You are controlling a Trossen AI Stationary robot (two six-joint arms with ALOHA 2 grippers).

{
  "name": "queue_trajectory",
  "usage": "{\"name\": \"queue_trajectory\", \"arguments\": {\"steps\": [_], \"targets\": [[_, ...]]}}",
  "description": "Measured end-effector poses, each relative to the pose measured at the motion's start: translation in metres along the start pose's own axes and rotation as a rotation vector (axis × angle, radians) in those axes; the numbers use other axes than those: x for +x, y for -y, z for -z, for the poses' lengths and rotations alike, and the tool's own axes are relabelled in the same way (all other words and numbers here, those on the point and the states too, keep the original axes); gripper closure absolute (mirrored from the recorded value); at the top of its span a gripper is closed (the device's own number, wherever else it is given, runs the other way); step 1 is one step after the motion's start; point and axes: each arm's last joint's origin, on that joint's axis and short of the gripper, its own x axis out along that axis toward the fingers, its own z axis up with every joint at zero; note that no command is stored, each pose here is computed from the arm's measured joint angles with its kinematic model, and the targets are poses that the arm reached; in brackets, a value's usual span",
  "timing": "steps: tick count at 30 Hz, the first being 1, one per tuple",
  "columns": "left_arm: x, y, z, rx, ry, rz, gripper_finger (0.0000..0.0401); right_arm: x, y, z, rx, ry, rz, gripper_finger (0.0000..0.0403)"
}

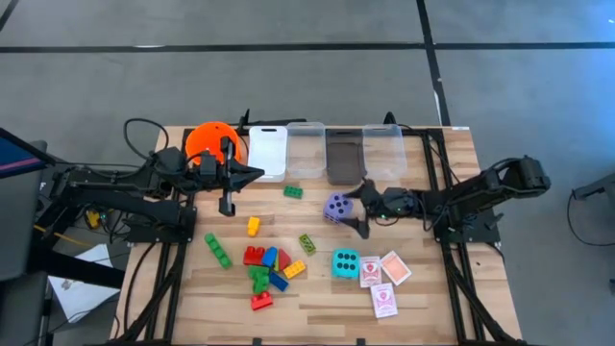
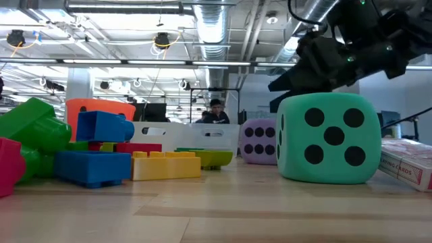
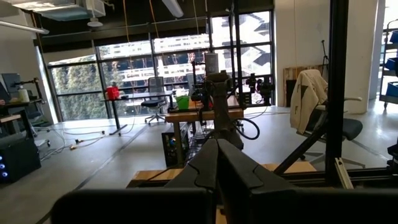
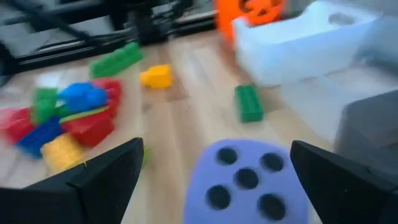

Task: Pick & Place Toys
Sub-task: Put the purple dice into the left transparent bin

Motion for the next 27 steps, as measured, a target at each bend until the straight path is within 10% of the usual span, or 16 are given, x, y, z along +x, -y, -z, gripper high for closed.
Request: {"name": "queue_trajectory", "arguments": {"steps": [8, 14, 22, 27], "targets": [[0.000, 0.000, 0.000, 0.000, 0.000, 0.000, 0.0401, -0.001, -0.010, 0.000, 0.134, -0.014, -0.058, 0.0003], [0.000, 0.000, 0.000, 0.001, -0.001, 0.001, 0.0401, -0.009, -0.024, 0.004, -0.092, -0.061, -0.218, 0.0005], [0.000, 0.000, 0.000, 0.001, -0.001, 0.000, 0.0401, -0.046, -0.010, -0.003, 0.018, -0.095, 0.185, 0.0005], [0.000, 0.000, 0.000, 0.001, 0.000, 0.000, 0.0401, -0.065, -0.018, -0.008, 0.197, -0.047, 0.070, 0.0004]]}}
